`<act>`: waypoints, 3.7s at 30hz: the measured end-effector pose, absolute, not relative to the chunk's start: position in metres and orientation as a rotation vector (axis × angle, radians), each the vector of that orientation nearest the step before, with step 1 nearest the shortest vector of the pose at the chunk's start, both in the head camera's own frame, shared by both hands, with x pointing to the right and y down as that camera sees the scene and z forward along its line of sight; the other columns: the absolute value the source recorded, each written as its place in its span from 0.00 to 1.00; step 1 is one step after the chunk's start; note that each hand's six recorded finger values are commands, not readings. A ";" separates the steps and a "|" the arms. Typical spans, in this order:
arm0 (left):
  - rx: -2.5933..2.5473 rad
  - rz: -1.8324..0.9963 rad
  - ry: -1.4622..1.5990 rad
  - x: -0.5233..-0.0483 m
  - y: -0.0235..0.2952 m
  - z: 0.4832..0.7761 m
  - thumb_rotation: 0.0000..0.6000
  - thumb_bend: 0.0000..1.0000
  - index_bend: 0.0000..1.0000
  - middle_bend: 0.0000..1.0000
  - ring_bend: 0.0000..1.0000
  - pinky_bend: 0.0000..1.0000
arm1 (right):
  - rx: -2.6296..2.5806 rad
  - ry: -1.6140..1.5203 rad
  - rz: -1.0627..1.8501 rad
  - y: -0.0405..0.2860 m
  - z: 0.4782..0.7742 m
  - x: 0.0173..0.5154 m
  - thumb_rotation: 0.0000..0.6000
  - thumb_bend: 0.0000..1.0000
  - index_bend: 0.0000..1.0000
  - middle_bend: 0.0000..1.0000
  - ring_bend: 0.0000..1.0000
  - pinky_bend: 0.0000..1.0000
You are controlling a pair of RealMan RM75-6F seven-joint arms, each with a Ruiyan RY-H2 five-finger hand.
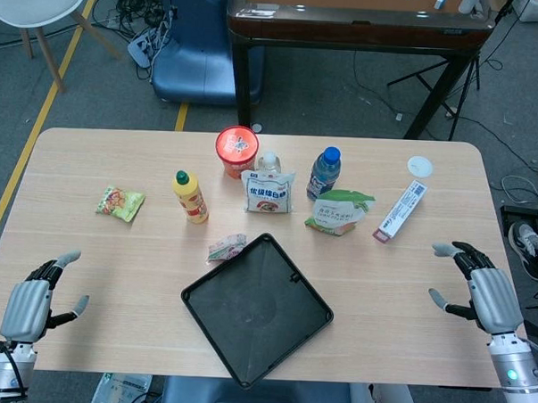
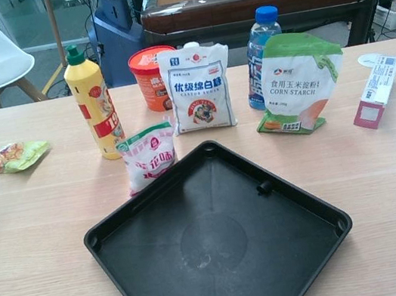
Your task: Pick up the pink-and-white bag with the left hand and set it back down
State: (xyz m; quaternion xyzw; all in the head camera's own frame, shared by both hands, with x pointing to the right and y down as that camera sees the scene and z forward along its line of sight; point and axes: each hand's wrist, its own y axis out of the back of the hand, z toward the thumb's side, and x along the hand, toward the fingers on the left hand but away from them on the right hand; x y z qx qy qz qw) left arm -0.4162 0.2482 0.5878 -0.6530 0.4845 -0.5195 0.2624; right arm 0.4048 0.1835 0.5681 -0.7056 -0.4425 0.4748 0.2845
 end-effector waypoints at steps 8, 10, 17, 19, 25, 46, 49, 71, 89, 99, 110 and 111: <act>-1.791 -1.419 1.302 -0.415 0.250 0.593 1.00 0.27 0.18 0.23 0.22 0.27 | -1.883 -1.183 1.273 0.181 0.567 0.404 1.00 0.23 0.24 0.32 0.16 0.20; -1.797 -1.421 1.307 -0.416 0.250 0.594 1.00 0.27 0.18 0.23 0.22 0.27 | -1.879 -1.186 1.273 0.180 0.567 0.405 1.00 0.23 0.24 0.32 0.16 0.20; -1.833 -1.420 1.308 -0.415 0.247 0.599 1.00 0.27 0.18 0.23 0.22 0.27 | -1.848 -1.205 1.271 0.178 0.561 0.408 1.00 0.23 0.24 0.32 0.16 0.20; -1.845 -1.417 1.299 -0.414 0.244 0.601 1.00 0.27 0.18 0.23 0.22 0.27 | -1.837 -1.213 1.272 0.176 0.560 0.409 1.00 0.23 0.24 0.32 0.16 0.20; -1.898 -1.403 1.233 -0.403 0.234 0.611 1.00 0.27 0.18 0.22 0.22 0.27 | -1.795 -1.230 1.260 0.169 0.551 0.409 1.00 0.23 0.24 0.32 0.16 0.20; -2.206 -1.355 1.066 -0.325 0.187 0.691 1.00 0.21 0.09 0.21 0.22 0.27 | -1.766 -1.243 1.265 0.162 0.542 0.403 1.00 0.23 0.24 0.32 0.16 0.20; -2.240 -1.350 1.053 -0.311 0.180 0.703 1.00 0.21 0.10 0.21 0.22 0.27 | -1.767 -1.240 1.273 0.163 0.543 0.404 1.00 0.23 0.24 0.32 0.16 0.20; -2.424 -1.404 1.053 -0.237 0.155 0.756 1.00 0.21 0.13 0.22 0.23 0.27 | -1.751 -1.263 1.299 0.167 0.543 0.416 1.00 0.23 0.24 0.32 0.16 0.20; -2.481 -1.450 1.091 -0.209 0.137 0.774 1.00 0.21 0.13 0.23 0.24 0.27 | -1.744 -1.271 1.311 0.167 0.544 0.422 1.00 0.23 0.24 0.32 0.16 0.20; -2.497 -1.455 1.096 -0.197 0.134 0.778 1.00 0.21 0.13 0.23 0.24 0.27 | -1.739 -1.275 1.318 0.168 0.544 0.424 1.00 0.23 0.24 0.32 0.16 0.20; -2.494 -1.463 1.129 -0.191 0.130 0.782 1.00 0.21 0.15 0.26 0.26 0.28 | -1.731 -1.281 1.320 0.169 0.541 0.427 1.00 0.23 0.24 0.32 0.16 0.20; -2.493 -1.463 1.130 -0.191 0.131 0.783 1.00 0.21 0.16 0.27 0.27 0.28 | -1.730 -1.282 1.320 0.169 0.541 0.427 1.00 0.23 0.24 0.32 0.16 0.20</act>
